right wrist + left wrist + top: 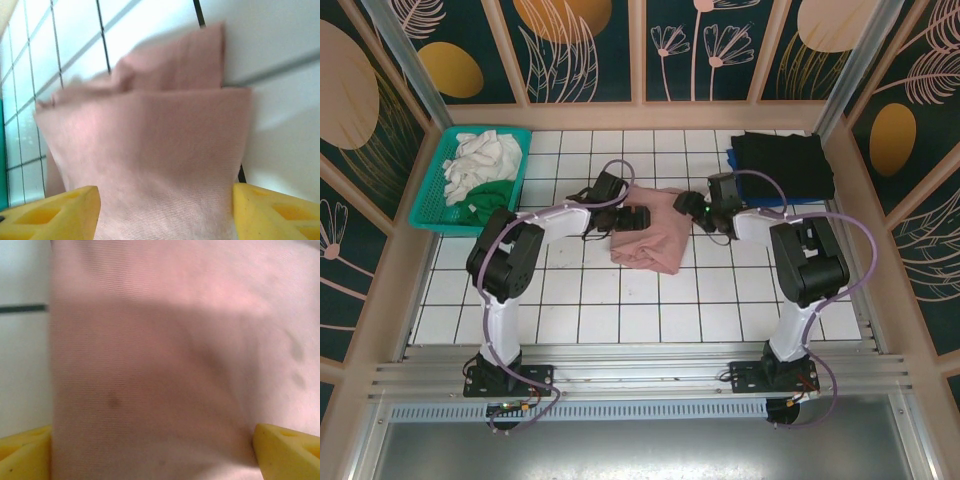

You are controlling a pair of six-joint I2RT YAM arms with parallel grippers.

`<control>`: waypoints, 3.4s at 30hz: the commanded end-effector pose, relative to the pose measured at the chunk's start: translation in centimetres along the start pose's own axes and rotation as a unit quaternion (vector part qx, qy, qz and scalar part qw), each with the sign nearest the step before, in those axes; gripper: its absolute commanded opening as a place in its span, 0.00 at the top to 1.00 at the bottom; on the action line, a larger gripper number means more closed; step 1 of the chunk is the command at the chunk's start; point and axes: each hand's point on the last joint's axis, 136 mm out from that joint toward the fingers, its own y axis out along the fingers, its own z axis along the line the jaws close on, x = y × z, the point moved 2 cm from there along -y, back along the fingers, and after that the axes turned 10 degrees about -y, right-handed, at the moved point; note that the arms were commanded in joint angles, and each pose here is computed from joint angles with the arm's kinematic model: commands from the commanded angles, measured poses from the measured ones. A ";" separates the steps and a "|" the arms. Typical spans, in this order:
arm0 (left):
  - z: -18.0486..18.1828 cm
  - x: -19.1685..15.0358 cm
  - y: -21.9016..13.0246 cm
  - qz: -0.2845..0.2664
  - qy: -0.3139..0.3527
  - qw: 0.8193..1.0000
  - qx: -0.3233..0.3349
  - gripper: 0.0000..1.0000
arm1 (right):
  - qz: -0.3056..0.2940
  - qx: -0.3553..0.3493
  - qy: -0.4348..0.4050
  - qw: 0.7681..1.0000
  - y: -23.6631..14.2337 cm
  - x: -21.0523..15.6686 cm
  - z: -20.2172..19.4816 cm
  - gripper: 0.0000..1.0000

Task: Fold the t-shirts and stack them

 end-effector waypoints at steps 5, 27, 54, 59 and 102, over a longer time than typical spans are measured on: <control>-0.2 -1.0 -0.8 -0.001 -0.026 0.999 -0.020 0.12 | 0.051 -0.018 -0.035 0.998 -0.3 -3.6 -2.1 0.26; -1.5 -0.3 -0.5 0.004 -0.031 0.999 -0.043 0.24 | 0.124 0.130 -0.048 0.983 1.5 -7.9 4.5 0.35; 1.9 1.9 -2.7 -0.030 -0.043 0.999 0.010 0.10 | -0.004 -0.209 -0.212 0.955 -4.9 16.1 -5.9 1.00; 2.5 1.5 -2.0 -0.021 -0.044 0.999 0.017 0.10 | -0.070 -0.240 -0.206 0.946 -7.8 21.3 -7.5 1.00; 4.5 -0.1 -2.7 -0.009 -0.059 0.997 0.039 0.12 | -0.193 -0.347 -0.054 0.916 -19.6 30.5 -28.6 0.22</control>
